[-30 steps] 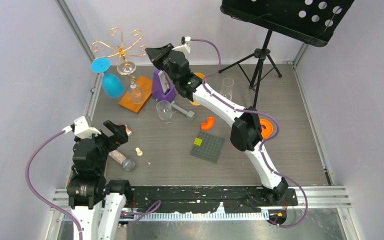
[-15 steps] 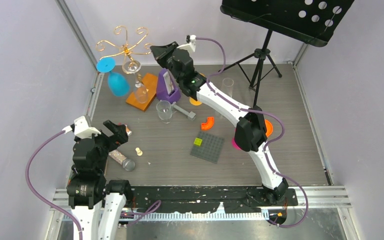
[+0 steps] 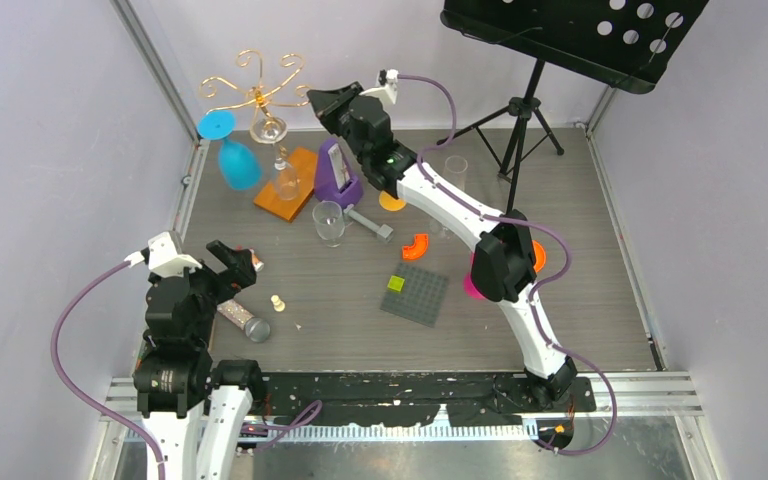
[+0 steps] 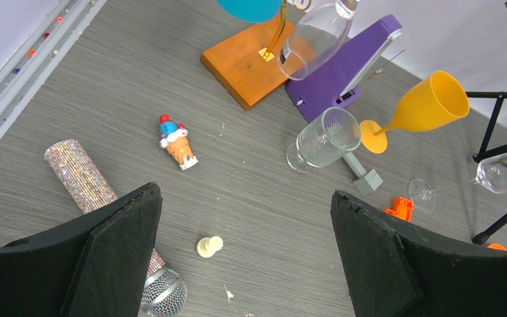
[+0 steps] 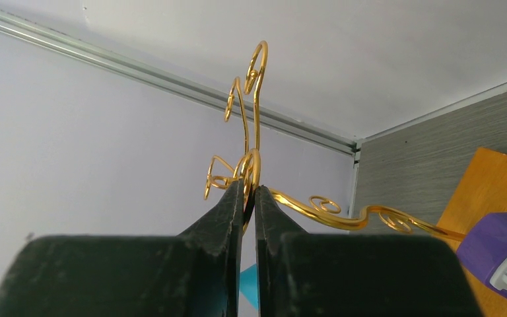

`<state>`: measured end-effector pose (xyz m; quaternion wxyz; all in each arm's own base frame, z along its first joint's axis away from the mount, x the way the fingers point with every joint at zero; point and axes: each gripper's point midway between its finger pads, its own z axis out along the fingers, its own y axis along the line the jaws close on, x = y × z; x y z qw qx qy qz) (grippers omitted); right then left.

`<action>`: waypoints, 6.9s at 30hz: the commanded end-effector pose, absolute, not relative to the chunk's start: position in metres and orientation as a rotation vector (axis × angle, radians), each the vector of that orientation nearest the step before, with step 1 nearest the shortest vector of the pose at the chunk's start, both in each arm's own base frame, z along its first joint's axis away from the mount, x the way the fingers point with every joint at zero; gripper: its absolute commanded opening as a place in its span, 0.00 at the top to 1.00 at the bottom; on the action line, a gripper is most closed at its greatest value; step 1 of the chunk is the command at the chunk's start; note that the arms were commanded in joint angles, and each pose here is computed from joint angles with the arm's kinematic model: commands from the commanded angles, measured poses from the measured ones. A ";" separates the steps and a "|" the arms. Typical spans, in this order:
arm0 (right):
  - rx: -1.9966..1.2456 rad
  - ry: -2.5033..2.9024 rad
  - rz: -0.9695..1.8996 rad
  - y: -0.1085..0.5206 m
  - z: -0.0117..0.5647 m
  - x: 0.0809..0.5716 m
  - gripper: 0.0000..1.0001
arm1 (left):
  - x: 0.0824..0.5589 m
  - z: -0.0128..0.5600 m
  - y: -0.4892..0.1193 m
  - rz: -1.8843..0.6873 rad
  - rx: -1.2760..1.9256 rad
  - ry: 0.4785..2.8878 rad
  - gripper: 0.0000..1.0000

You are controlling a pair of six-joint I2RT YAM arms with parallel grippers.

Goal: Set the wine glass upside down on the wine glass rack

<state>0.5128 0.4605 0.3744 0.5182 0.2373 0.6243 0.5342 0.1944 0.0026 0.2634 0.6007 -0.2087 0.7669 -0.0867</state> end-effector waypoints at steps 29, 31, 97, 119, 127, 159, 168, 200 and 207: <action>0.618 1.236 1.615 0.431 0.465 0.519 0.52 | 0.199 0.275 0.001 -0.217 -0.475 1.741 0.04; 0.623 1.248 1.628 0.434 0.461 0.520 0.50 | 0.199 0.276 0.001 -0.219 -0.476 1.739 0.04; 0.676 1.387 1.776 0.472 0.406 0.532 0.94 | 0.198 0.278 0.003 -0.215 -0.484 1.728 0.04; 0.860 1.511 1.762 0.455 0.423 0.518 0.95 | 0.204 0.294 0.002 -0.220 -0.469 1.706 0.05; 0.871 1.553 1.742 0.454 0.429 0.514 0.95 | 0.204 0.298 0.003 -0.220 -0.473 1.695 0.05; 0.830 1.577 1.899 0.463 0.462 0.485 0.95 | 0.209 0.302 0.000 -0.235 -0.468 1.696 0.05; 0.857 1.557 1.974 0.463 0.474 0.479 0.95 | 0.209 0.303 0.000 -0.236 -0.469 1.695 0.05; 0.856 1.588 2.032 0.454 0.494 0.448 0.95 | 0.209 0.309 -0.003 -0.259 -0.474 1.692 0.06; 0.852 1.591 2.055 0.454 0.500 0.439 0.95 | 0.208 0.311 -0.003 -0.259 -0.474 1.686 0.06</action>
